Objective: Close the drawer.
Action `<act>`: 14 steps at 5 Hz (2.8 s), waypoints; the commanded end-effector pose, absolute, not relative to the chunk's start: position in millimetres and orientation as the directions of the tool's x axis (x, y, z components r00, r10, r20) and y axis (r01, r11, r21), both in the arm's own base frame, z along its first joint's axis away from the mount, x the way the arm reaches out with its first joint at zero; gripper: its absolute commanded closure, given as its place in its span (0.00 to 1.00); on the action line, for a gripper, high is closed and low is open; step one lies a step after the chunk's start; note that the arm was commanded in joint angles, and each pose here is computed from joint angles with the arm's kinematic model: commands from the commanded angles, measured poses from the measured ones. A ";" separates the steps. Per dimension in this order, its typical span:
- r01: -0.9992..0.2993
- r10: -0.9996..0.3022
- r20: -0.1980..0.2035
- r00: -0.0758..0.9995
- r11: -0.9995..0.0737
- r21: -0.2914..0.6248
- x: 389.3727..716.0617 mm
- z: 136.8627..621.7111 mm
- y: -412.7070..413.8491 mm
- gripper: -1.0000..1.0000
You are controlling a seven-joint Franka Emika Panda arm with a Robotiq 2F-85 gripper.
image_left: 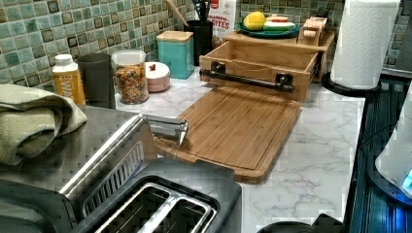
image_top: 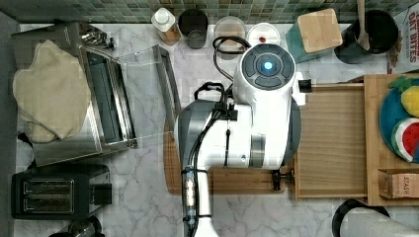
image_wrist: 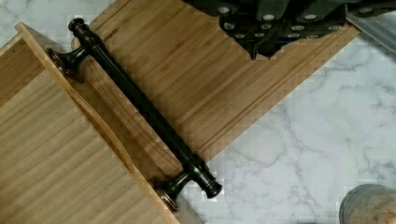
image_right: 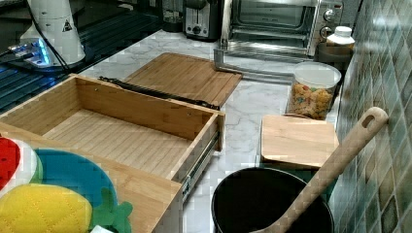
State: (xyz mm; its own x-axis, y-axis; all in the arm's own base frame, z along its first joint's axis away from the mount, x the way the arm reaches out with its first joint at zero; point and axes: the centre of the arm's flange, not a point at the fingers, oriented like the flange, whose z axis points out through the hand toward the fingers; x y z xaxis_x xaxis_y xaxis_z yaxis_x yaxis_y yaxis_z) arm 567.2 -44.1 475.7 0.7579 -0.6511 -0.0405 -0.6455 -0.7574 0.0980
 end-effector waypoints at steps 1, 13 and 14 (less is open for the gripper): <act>-0.649 -0.655 -0.041 0.754 -0.753 0.109 567.8 471.5 -49.5 1.00; -0.061 -0.066 -0.022 0.998 -0.980 0.191 518.8 302.0 -100.4 1.00; -0.076 -0.082 -0.030 0.996 -0.984 0.159 515.5 286.8 -106.2 1.00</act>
